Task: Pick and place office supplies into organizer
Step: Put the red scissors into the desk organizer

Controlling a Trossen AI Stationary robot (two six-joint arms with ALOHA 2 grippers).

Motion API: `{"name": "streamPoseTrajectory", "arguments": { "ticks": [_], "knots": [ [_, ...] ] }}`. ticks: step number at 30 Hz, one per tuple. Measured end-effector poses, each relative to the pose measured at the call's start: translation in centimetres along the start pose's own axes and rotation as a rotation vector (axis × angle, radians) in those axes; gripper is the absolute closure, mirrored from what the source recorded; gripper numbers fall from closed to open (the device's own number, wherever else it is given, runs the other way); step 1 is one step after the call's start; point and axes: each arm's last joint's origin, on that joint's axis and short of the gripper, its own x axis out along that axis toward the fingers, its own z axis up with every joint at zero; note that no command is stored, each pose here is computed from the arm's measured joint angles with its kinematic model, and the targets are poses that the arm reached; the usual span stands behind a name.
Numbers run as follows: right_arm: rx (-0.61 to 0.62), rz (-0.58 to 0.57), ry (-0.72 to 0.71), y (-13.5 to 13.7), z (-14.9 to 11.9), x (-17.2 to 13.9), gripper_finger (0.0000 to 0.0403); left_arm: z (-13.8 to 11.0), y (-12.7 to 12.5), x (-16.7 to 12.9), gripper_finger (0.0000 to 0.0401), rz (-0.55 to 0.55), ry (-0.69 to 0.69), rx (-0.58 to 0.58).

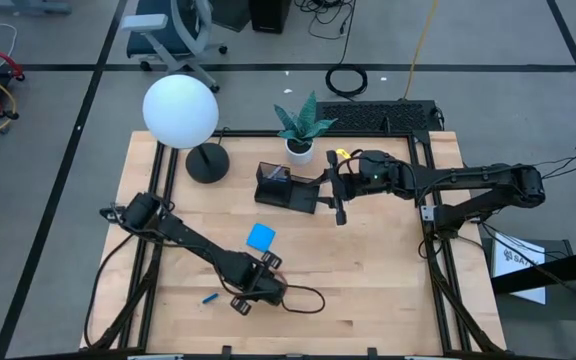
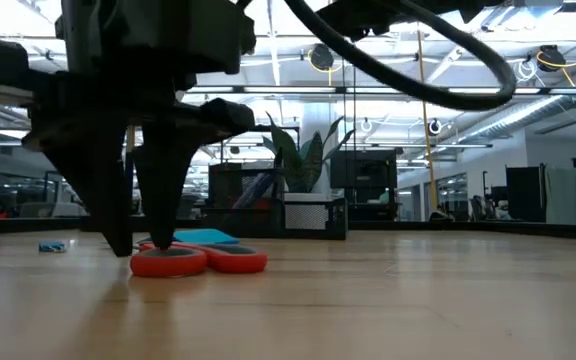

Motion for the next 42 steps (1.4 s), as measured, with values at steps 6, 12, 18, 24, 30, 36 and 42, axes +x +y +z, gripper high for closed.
{"name": "streamPoseTrajectory", "arguments": {
  "ticks": [6,12,18,24,30,36,42],
  "knots": [
    [0.000,0.000,0.000,0.0,0.0,0.0,0.0277,0.2,-0.2,-0.1,0.0288,-0.001,-0.011,-0.001],
    [0.000,-0.001,-0.002,0.0,0.0,0.0,0.0277,0.7,-0.8,-0.2,0.0288,-0.001,-0.053,0.015],
    [0.000,-0.001,-0.002,0.0,0.0,0.0,0.0277,0.8,-0.9,-0.2,0.0288,-0.001,-0.060,0.013],
    [0.000,-0.002,-0.001,0.0,0.0,0.0,0.0277,0.9,-1.1,1.1,0.0288,-0.030,-0.044,0.014],
    [0.000,-0.002,-0.001,0.0,0.0,0.0,0.0277,1.0,-1.1,1.9,0.0288,-0.043,-0.039,0.013],
    [0.000,-0.002,-0.001,0.0,0.0,0.0,0.0277,1.0,-1.1,2.0,0.0308,-0.022,-0.032,0.014],
    [0.000,-0.002,-0.001,0.0,0.0,0.0,0.0277,0.9,-1.2,2.1,0.0384,-0.037,-0.030,0.016]
  ]
}}
